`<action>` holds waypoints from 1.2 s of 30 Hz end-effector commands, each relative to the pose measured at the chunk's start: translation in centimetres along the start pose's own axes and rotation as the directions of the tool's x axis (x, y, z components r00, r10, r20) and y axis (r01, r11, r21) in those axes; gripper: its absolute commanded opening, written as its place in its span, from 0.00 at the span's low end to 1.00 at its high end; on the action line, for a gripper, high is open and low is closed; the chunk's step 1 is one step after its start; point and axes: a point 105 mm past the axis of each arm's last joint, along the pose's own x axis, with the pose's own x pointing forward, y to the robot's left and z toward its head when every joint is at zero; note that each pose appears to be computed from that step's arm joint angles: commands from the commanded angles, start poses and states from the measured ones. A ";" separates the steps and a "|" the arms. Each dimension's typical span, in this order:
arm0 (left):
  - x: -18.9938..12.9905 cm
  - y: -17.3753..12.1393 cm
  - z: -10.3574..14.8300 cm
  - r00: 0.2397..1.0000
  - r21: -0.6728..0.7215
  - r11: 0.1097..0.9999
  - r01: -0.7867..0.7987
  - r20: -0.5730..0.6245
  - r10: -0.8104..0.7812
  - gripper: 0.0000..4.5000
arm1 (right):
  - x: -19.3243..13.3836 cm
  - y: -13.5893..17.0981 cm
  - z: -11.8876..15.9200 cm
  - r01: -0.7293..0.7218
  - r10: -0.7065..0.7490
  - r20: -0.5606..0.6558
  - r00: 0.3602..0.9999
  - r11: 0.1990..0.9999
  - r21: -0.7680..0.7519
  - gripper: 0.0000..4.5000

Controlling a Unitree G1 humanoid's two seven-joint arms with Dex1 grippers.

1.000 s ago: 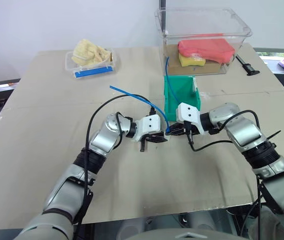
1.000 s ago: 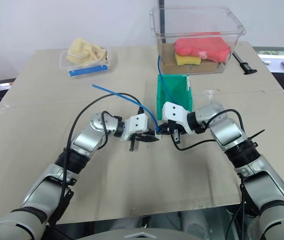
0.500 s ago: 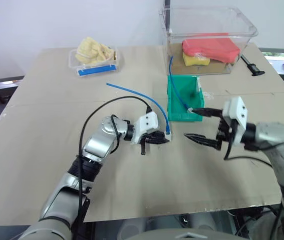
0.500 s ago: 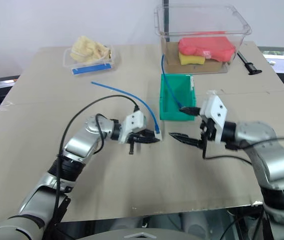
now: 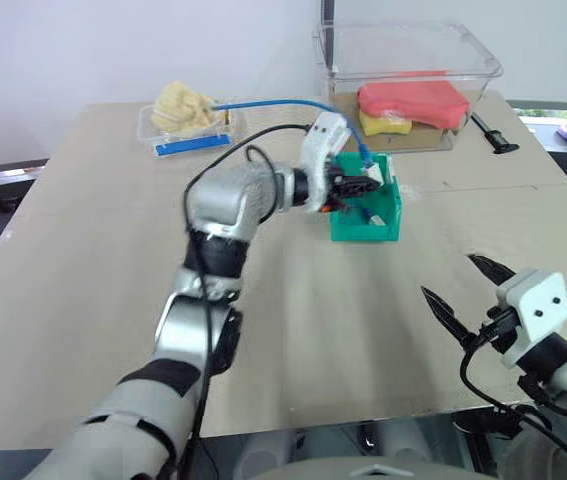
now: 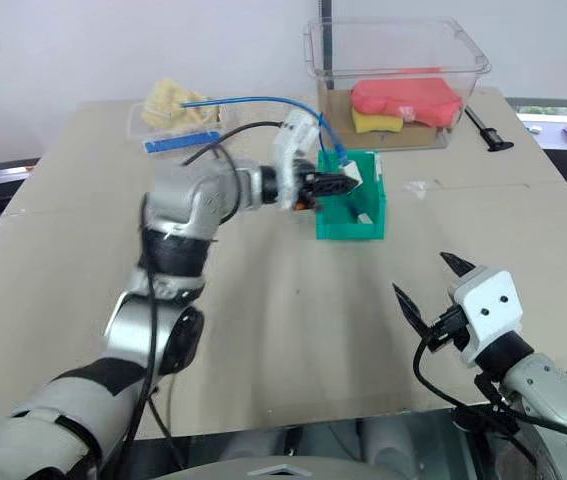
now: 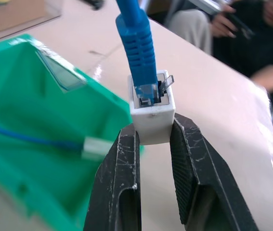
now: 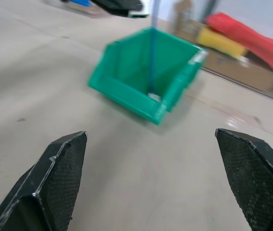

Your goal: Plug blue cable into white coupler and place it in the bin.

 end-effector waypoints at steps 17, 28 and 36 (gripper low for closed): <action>-8.0 -0.3 0.8 0.965 0.230 0.973 -0.002 0.256 -0.059 0.99 | 0.5 -0.9 1.6 0.017 -0.015 0.069 0.998 0.999 -0.028 0.94; -16.5 -1.3 -9.0 0.985 0.266 0.962 -0.056 0.173 0.009 0.99 | -1.0 -3.3 -1.2 -0.133 0.131 -0.053 0.990 0.991 -0.030 0.94; -20.5 -1.2 -14.6 0.986 0.180 0.970 -0.165 0.064 0.156 0.99 | -4.4 -5.3 -4.2 -0.193 0.184 -0.204 0.961 0.981 -0.024 0.94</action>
